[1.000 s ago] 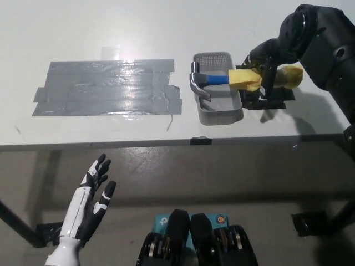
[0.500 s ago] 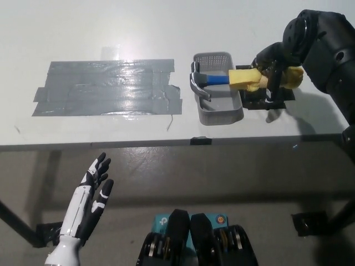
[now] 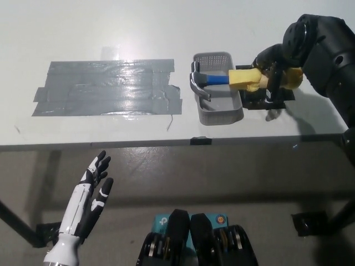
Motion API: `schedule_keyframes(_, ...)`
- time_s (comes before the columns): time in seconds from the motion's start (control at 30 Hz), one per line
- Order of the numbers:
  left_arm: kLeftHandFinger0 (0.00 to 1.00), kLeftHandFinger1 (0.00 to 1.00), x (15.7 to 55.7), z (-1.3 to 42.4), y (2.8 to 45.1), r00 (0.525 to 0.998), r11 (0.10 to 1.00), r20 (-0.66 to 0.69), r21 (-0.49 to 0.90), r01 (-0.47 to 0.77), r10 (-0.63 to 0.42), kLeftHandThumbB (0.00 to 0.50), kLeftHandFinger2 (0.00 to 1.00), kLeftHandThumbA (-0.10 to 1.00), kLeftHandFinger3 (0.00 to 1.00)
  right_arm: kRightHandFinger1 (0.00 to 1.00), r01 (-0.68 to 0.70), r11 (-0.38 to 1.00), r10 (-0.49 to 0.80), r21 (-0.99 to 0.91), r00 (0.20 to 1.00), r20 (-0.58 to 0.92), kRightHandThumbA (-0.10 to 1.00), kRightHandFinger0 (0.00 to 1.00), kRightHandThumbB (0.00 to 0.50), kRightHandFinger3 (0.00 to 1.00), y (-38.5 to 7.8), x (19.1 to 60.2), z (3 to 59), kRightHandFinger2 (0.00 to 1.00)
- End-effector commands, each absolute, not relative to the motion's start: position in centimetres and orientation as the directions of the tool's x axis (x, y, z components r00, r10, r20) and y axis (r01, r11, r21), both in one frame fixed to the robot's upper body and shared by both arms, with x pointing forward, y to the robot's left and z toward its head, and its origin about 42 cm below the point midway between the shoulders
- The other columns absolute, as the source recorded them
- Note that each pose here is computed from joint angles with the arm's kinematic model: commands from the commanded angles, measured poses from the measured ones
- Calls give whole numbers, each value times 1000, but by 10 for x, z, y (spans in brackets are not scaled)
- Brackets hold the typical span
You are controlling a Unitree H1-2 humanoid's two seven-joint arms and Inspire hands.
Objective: The robot picks the hammer placed on top of the gray container with right hand and places it on the grey area of the desk
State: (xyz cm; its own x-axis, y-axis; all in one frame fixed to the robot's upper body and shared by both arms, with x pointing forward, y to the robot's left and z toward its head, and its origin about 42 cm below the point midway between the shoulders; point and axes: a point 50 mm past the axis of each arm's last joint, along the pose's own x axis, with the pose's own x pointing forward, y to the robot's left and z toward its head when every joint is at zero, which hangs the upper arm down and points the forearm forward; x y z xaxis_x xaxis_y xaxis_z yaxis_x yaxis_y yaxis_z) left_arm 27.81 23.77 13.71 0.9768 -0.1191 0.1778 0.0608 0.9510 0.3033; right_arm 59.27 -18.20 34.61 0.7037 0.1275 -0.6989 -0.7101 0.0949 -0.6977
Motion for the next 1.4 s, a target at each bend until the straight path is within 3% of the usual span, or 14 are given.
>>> schedule_keyframes(0.0,1000,1000,281,150,237,961,936,227,343,75,-160,111,1000,911,1000,1000,-624,118,161,-772,779,-606,1000,1000,345,1000,-180,598,369,1000)
schedule_keyframes(0.3,1000,1000,282,152,238,962,932,217,352,84,-169,131,1000,924,1000,1000,-477,187,168,-859,877,-450,1000,1000,333,1000,-175,600,356,1000)
schedule_keyframes(0.8,1000,1000,283,156,238,961,928,213,362,90,-176,135,1000,932,1000,1000,-452,197,170,-870,890,-424,1000,1000,321,1000,-172,599,339,1000)
schedule_keyframes(0.87,1000,1000,282,156,238,961,928,212,361,93,-179,141,1000,935,1000,1000,-391,210,180,-896,916,-357,949,1000,302,1000,-172,599,338,1000)
schedule_keyframes(0.9,1000,1000,283,156,237,960,928,214,361,96,-182,137,1000,931,1000,1000,-283,257,190,-924,952,-239,662,1000,252,975,-171,599,337,978)
schedule_keyframes(0.93,1000,1000,283,157,236,959,928,217,360,97,-184,136,1000,930,1000,870,-208,290,194,-934,969,-155,556,795,272,941,-171,599,337,902)
schedule_keyframes(0.97,1000,1000,283,157,236,960,929,213,355,99,-184,143,1000,928,1000,306,-114,274,208,-955,977,-57,212,193,234,570,-169,598,336,448)
schedule_keyframes(1.0,1000,1000,283,157,236,960,929,210,357,99,-183,144,1000,928,1000,160,-36,255,215,-966,976,21,-38,39,209,439,-168,597,334,346)
schedule_keyframes(1.03,1000,1000,283,158,237,961,928,209,360,97,-182,147,1000,932,1000,114,3,251,219,-968,974,59,-98,2,178,421,-166,596,333,416)
schedule_keyframes(1.07,1000,1000,283,157,237,961,928,207,360,98,-181,149,1000,934,1000,252,20,269,225,-963,971,84,-100,0,149,580,-165,595,331,621)
schedule_keyframes(1.1,1000,1000,283,157,237,962,930,205,354,101,-182,150,1000,933,1000,303,26,290,233,-957,968,97,-100,0,141,670,-165,594,329,683)
schedule_keyframes(1.13,1000,1000,283,157,236,961,929,208,356,102,-185,151,1000,933,1000,466,37,289,240,-957,965,110,-100,40,127,877,-166,593,327,837)
schedule_keyframes(1.27,1000,1000,284,158,237,959,922,209,374,102,-191,142,1000,944,1000,536,51,279,242,-959,963,121,-100,65,125,932,-169,592,322,873)
schedule_keyframes(1.37,1000,1000,285,159,237,958,922,212,373,103,-193,138,1000,938,1000,496,57,289,241,-956,962,131,-100,52,119,896,-171,592,320,829)
